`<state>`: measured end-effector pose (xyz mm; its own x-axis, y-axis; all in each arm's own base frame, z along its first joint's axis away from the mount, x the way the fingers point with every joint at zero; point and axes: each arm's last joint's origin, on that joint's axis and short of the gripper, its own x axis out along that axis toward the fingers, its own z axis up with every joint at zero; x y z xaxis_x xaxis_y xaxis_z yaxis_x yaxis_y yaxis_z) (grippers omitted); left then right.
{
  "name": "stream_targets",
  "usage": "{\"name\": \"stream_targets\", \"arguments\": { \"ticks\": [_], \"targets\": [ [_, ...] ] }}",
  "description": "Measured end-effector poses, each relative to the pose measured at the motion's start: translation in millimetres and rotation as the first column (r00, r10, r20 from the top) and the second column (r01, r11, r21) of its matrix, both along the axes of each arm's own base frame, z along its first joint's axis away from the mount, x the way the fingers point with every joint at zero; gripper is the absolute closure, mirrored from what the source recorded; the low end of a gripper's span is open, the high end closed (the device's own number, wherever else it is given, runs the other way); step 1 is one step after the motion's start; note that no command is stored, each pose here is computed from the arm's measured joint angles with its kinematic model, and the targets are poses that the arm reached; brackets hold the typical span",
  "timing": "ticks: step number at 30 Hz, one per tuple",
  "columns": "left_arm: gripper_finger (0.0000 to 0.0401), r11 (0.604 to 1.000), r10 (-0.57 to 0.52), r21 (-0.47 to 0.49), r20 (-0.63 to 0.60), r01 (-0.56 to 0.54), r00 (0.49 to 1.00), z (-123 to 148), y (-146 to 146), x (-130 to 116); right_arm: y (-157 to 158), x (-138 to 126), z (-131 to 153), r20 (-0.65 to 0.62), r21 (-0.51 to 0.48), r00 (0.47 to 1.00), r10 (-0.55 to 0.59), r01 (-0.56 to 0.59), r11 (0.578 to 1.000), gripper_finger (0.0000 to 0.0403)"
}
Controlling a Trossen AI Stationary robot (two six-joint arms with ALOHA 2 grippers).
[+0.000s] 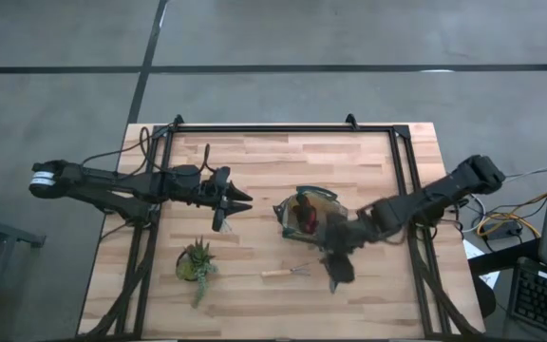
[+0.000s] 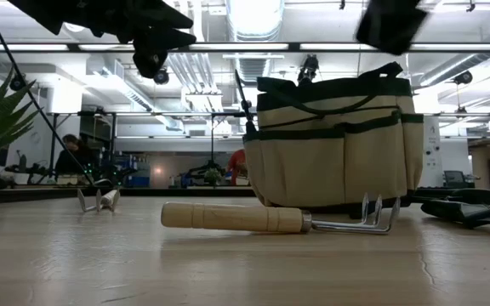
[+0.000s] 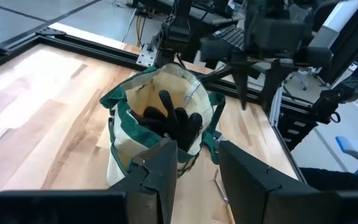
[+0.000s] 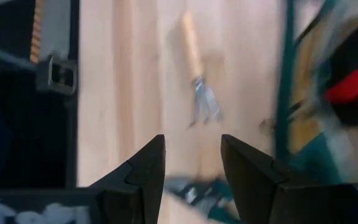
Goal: Pick & Place Garden tools in Gardening bag
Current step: Put the green shear scissors into the green gardening bag
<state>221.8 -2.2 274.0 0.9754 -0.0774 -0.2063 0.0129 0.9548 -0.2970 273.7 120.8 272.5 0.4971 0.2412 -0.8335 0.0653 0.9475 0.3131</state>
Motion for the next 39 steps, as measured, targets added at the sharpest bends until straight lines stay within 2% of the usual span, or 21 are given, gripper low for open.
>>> {"name": "stream_targets", "arguments": {
  "ticks": [5,11,13,16,19,21,22,24,26,29,32,35,39],
  "targets": [
    [0.0279,1.0,0.007,0.012,0.001,-0.007,1.0,0.0,0.3,0.0,24.5,-18.0,-13.5,-0.054,-0.015,0.998,-0.041,0.04,0.999,0.0261],
    [0.0279,1.0,0.005,0.005,0.0,-0.005,1.0,-0.1,-0.8,0.1,49.7,-45.2,-31.3,-0.121,0.031,0.98,-0.155,0.16,0.987,0.0271],
    [0.0279,1.0,0.004,0.004,-0.001,-0.004,1.0,-0.2,-1.0,0.1,56.4,-55.1,-38.8,-0.129,0.02,0.968,-0.213,0.218,0.976,0.027],
    [0.0279,1.0,0.004,0.004,0.0,-0.004,1.0,-0.1,-1.0,0.2,60.1,-67.7,-53.0,-0.143,0.0,0.933,-0.331,0.334,0.942,0.0264],
    [0.0279,1.0,0.007,0.005,0.0,-0.007,1.0,-0.1,-0.9,0.2,57.1,-78.8,-68.1,-0.155,-0.013,0.876,-0.456,0.46,0.888,0.0256],
    [0.0279,1.0,0.012,0.006,0.0,-0.012,1.0,-0.1,-0.7,0.2,53.0,-84.2,-77.2,-0.167,-0.025,0.846,-0.507,0.51,0.86,0.0251],
    [0.0279,1.0,0.013,0.006,0.0,-0.013,1.0,-0.1,-0.7,0.2,51.8,-85.6,-80.7,-0.167,-0.031,0.846,-0.507,0.509,0.86,0.0248],
    [0.0279,1.0,0.013,0.006,-0.001,-0.013,1.0,-0.2,-0.7,0.2,52.9,-87.0,-85.2,-0.142,-0.049,0.892,-0.429,0.426,0.903,0.0245],
    [0.0279,1.0,0.013,0.006,-0.001,-0.013,1.0,-0.2,-0.8,0.2,58.7,-86.3,-86.8,-0.082,-0.07,0.952,-0.294,0.289,0.955,0.0244],
    [0.0279,1.0,0.013,0.007,-0.001,-0.013,1.0,-0.2,-0.8,0.2,69.3,-80.8,-85.0,0.051,-0.12,0.994,-0.098,0.104,0.987,0.0248],
    [0.0279,1.0,0.015,0.007,-0.002,-0.015,1.0,-0.4,-0.7,0.4,73.3,-75.9,-85.1,0.082,-0.224,0.996,0.046,-0.026,0.974,0.0258],
    [0.0279,1.0,0.02,0.012,-0.003,-0.02,1.0,-1.1,-0.5,1.2,74.5,-74.7,-93.9,0.047,-0.331,0.984,0.171,-0.146,0.932,0.0266],
    [0.0279,1.0,0.022,0.012,-0.02,-0.021,1.0,-5.3,-0.5,5.2,72.0,-76.4,-105.6,-0.064,-0.427,0.973,0.224,-0.229,0.875,0.0275]
  ]
}}
